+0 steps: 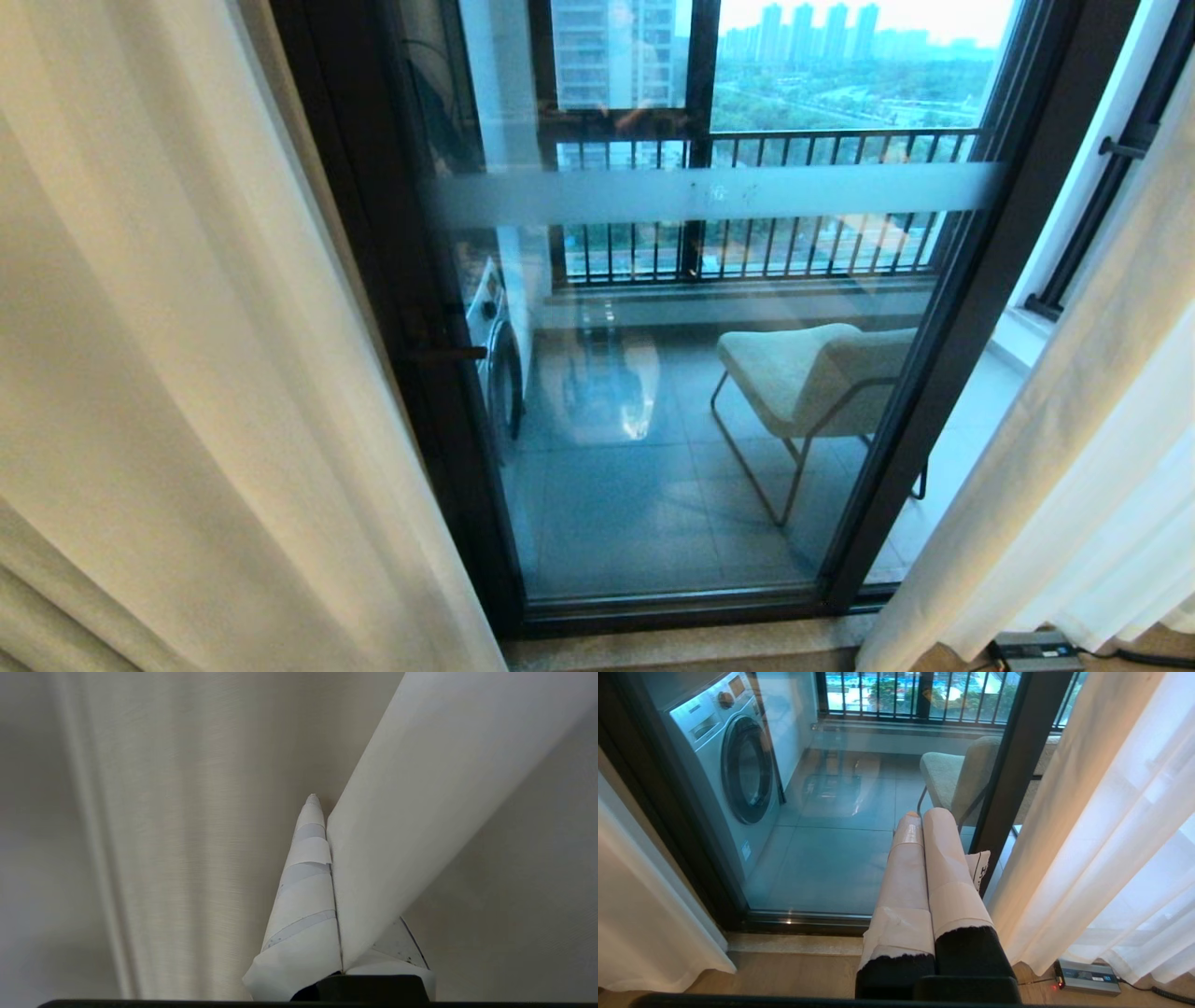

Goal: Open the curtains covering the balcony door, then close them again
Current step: Pull the inner curtains open on both sides

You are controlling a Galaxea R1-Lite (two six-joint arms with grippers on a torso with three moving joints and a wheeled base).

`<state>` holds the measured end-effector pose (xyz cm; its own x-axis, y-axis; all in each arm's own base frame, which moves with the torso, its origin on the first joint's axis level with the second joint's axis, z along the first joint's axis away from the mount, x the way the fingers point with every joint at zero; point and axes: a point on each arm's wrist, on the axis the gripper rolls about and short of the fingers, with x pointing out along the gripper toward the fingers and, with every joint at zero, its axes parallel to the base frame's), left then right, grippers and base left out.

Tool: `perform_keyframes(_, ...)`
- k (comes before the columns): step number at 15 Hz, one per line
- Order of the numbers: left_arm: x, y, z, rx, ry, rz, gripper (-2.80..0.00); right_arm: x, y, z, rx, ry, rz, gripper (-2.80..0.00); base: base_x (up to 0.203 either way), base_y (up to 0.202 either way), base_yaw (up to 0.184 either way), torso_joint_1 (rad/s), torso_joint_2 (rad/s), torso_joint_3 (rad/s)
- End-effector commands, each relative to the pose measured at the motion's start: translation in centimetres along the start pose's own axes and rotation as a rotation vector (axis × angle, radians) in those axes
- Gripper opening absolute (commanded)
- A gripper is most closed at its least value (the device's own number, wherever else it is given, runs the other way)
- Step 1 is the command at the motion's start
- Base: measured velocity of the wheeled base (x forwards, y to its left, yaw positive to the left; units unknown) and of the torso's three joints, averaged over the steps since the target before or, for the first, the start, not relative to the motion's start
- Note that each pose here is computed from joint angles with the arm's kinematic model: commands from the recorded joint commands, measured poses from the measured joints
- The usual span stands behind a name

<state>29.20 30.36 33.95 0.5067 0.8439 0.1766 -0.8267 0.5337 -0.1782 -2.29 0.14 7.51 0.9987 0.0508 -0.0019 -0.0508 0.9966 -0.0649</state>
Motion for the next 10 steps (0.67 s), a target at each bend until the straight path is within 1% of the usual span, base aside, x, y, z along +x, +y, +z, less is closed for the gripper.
perform_keyframes(1, 1.8, 1.5, -2.2, 0.002, 0.032, 0.042, -2.80, 0.0, 0.0, 0.0, -0.001, 0.001, 0.001, -2.80, 0.000, 0.000, 0.000, 0.000, 0.00, 0.000)
perform_keyframes(4, 2.9, 2.9, -3.3, 0.005, 0.042, 0.076, -2.80, 0.0, 0.0, 0.0, -0.001, 0.001, 0.001, -2.80, 0.000, 0.000, 0.000, 0.000, 0.00, 0.000)
perform_keyframes(6, 3.4, 3.5, -3.8, 0.007, 0.042, 0.090, -2.80, 0.0, 0.0, 0.0, -0.001, 0.001, 0.001, -2.80, 0.000, 0.000, 0.000, 0.000, 0.00, 0.000)
perform_keyframes(9, 3.8, 4.0, -3.8, 0.006, -0.007, 0.094, -2.80, 0.0, 0.0, 0.0, -0.001, 0.001, 0.001, -2.80, 0.000, 0.000, 0.000, 0.000, 0.00, 0.000)
perform_keyframes(10, 3.9, 4.3, -3.9, 0.010, -0.006, 0.100, -2.80, 0.0, 0.0, 0.0, -0.001, 0.001, 0.001, -2.80, 0.000, 0.000, 0.000, 0.000, 0.00, 0.000)
